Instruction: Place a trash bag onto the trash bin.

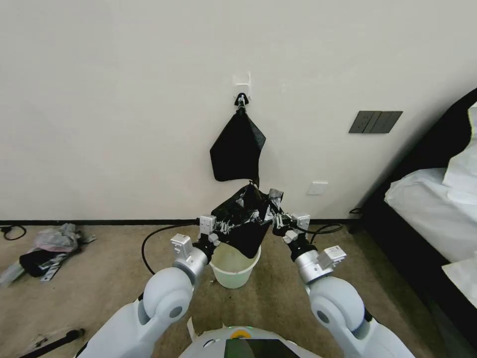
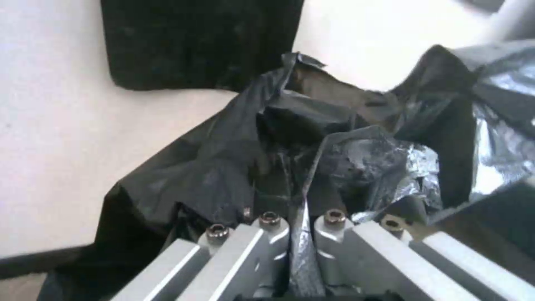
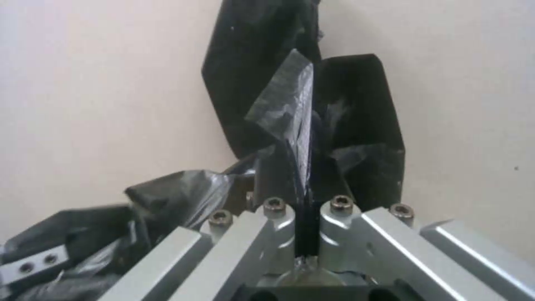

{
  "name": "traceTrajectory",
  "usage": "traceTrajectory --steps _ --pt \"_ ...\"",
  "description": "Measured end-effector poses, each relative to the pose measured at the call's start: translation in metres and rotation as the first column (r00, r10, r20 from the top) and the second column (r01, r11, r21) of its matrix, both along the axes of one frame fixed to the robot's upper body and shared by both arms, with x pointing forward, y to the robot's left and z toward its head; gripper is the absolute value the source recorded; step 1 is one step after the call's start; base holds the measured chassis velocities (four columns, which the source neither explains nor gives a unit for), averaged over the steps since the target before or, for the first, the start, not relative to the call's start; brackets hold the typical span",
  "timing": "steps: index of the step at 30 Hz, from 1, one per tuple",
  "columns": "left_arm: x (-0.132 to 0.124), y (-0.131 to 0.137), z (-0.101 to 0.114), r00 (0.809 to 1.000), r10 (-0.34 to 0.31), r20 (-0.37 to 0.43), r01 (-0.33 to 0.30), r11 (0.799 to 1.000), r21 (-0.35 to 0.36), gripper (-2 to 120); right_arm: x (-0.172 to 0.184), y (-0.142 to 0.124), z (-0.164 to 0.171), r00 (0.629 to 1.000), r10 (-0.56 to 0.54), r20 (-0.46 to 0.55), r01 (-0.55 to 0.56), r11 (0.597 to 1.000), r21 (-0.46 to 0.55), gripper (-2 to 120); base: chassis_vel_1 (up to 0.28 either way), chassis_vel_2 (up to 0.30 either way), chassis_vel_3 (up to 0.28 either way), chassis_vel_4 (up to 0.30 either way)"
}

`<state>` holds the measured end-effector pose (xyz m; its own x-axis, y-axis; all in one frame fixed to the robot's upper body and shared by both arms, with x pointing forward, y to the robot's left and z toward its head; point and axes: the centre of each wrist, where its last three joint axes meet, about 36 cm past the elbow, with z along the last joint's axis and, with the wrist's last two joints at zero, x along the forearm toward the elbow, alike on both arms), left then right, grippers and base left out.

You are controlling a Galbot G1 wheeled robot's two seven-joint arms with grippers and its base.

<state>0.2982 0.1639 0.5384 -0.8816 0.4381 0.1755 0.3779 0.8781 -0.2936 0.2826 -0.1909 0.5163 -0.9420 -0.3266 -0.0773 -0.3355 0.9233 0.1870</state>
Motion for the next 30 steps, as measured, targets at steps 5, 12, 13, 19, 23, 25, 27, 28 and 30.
traceTrajectory --steps 5,12,13,19,23,25,27,28,30 --pt "-0.008 -0.002 0.005 0.997 0.028 -0.072 -0.031 0.998 -0.047 0 -0.004 0.002 0.007 1.000 0.002 -0.013 -0.002 1.000 0.020 0 0.000 0.000 0.000 0.000" --pt "0.000 0.002 -0.017 0.978 0.104 -0.182 -0.114 0.992 -0.048 0 0.001 0.011 -0.019 0.990 -0.010 -0.140 0.014 1.000 0.027 0 0.000 0.000 0.000 0.000" --pt "0.000 0.002 -0.017 0.978 0.104 -0.182 -0.114 0.992 -0.048 0 0.001 0.011 -0.019 0.990 -0.010 -0.140 0.014 1.000 0.027 0 0.000 0.000 0.000 0.000" --pt "0.013 0.010 -0.046 0.963 0.169 -0.211 -0.168 0.986 0.019 0 0.008 0.023 -0.057 0.963 -0.060 -0.264 0.071 0.997 0.034 0 0.000 0.000 0.000 0.000" --pt "0.017 0.009 -0.064 0.958 0.191 -0.213 -0.179 0.981 0.073 0 0.005 0.027 -0.078 0.944 -0.091 -0.318 0.100 0.995 0.011 0 0.000 0.000 0.000 0.000" --pt "0.019 0.008 -0.074 0.955 0.215 -0.207 -0.196 0.975 0.105 0 0.000 0.029 -0.086 0.933 -0.106 -0.345 0.112 0.994 -0.001 0 0.000 0.000 0.000 0.000" --pt "0.017 0.008 -0.082 0.949 0.240 -0.203 -0.215 0.967 0.135 0 -0.006 0.032 -0.092 0.921 -0.120 -0.369 0.122 0.992 -0.018 0 0.000 0.000 0.000 0.000" --pt "0.017 0.008 -0.082 0.949 0.240 -0.203 -0.215 0.967 0.135 0 -0.006 0.032 -0.092 0.921 -0.120 -0.369 0.122 0.992 -0.018 0 0.000 0.000 0.000 0.000" --pt "0.009 0.008 -0.087 0.946 0.252 -0.205 -0.223 0.963 0.153 0 -0.014 0.035 -0.095 0.907 -0.130 -0.400 0.125 0.991 -0.039 0 0.000 0.000 0.000 0.000"
